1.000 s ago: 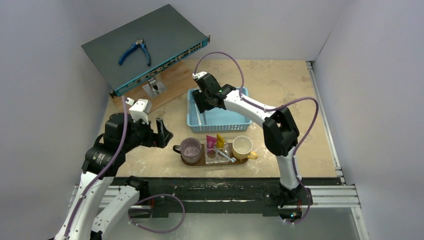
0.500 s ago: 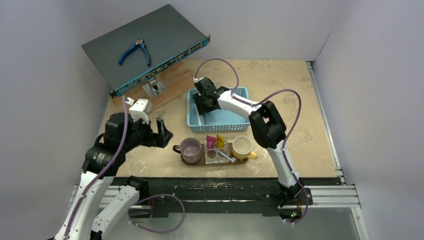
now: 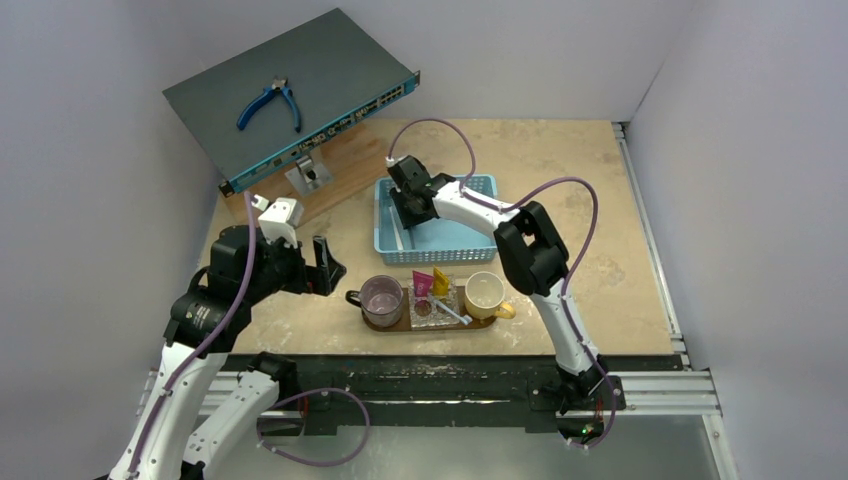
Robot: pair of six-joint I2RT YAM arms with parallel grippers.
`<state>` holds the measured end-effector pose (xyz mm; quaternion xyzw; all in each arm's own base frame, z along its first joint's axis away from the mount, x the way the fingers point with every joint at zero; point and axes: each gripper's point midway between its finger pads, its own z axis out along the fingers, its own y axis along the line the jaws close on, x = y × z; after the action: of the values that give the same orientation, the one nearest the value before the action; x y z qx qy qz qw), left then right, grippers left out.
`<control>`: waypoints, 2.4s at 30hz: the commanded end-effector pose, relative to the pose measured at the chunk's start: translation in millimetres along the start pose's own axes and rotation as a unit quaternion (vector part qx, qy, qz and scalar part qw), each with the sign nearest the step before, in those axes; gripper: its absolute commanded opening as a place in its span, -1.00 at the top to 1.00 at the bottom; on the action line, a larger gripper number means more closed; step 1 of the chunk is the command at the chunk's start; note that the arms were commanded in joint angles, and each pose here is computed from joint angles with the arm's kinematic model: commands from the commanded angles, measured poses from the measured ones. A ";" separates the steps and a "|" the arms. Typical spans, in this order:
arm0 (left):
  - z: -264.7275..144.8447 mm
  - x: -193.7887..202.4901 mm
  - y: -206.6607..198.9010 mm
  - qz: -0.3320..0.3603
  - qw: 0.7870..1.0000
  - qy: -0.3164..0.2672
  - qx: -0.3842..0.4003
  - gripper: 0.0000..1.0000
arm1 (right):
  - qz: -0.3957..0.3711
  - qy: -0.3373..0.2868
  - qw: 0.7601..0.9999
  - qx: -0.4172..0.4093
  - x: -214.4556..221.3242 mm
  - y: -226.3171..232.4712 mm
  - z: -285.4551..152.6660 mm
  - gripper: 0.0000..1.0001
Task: Prepare toiletry sets of a toothbrush and toothpaste on the tray
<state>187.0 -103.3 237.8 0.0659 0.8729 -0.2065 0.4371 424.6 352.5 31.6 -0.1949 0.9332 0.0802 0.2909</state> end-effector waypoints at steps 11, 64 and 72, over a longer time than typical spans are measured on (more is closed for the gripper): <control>-2.4 -10.7 -3.1 0.011 1.000 -0.026 0.007 -1.00 | -0.024 0.020 0.999 0.041 20.9 -22.4 -2.6 1.00; -74.4 -98.6 -166.4 -0.107 0.829 -0.174 0.520 -0.83 | 0.200 -0.506 0.670 -0.505 -76.5 85.6 -504.5 1.00; -91.7 -93.7 -174.4 -0.100 0.811 -0.180 0.548 -0.58 | 0.204 -0.492 0.648 -0.544 -81.5 113.3 -508.4 1.00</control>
<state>148.3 -222.6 388.2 0.1334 0.5738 -0.6848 0.4290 195.9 351.1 461.6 -0.0597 0.5139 0.6739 0.5275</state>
